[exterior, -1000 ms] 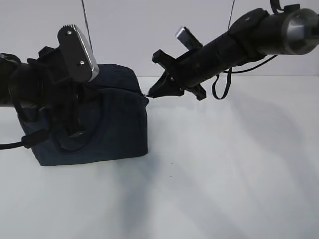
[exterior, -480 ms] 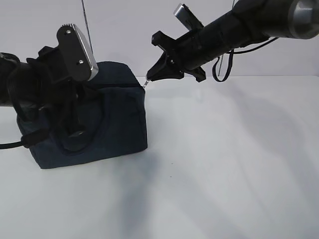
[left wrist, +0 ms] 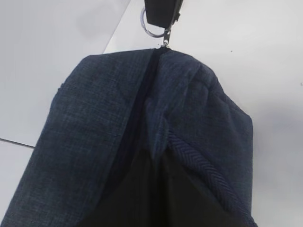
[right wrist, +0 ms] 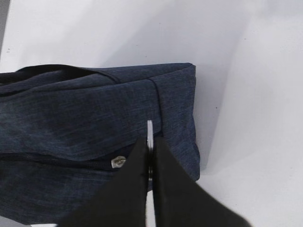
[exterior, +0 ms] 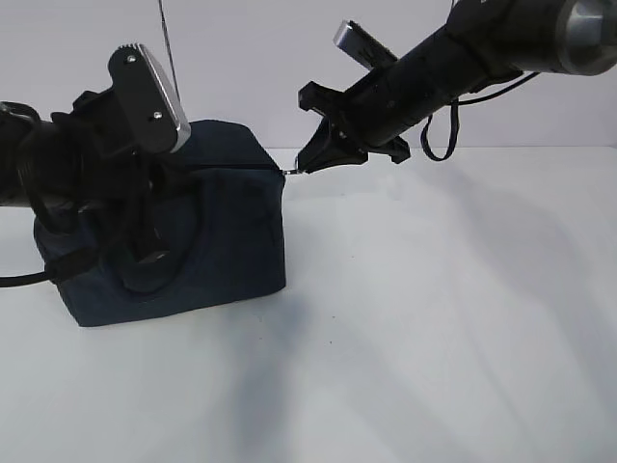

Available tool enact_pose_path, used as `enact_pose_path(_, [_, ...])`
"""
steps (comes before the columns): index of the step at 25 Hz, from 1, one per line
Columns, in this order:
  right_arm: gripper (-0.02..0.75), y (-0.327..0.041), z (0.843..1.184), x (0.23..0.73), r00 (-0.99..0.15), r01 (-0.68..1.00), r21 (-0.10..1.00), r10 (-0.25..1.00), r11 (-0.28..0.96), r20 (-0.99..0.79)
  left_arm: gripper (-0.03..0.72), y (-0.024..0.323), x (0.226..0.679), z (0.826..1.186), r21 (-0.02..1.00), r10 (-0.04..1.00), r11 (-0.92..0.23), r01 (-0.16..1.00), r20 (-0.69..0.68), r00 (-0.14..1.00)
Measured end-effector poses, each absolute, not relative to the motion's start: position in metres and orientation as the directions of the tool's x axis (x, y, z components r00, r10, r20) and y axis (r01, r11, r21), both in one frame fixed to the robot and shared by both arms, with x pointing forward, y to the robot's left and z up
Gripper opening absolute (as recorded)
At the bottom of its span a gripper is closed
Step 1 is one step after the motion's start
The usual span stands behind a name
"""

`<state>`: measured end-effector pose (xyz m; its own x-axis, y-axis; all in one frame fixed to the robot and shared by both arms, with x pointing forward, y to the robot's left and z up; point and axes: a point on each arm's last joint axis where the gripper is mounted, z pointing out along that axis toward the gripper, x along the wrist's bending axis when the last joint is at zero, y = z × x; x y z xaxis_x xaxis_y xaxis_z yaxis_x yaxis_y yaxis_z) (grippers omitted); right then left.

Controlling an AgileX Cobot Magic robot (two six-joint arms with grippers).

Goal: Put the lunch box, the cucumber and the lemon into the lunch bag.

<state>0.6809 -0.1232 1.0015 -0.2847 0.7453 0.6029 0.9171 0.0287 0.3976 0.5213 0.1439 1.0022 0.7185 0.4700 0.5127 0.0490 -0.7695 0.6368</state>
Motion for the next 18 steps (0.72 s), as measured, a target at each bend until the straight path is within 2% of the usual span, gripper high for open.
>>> enact_pose_path(18, [0.008, -0.123, 0.982, 0.684, -0.287, 0.924, 0.378, 0.773, 0.066, 0.566, -0.003, 0.147, 0.520, 1.011, 0.687, 0.554, -0.719, 0.105, 0.476, 0.683])
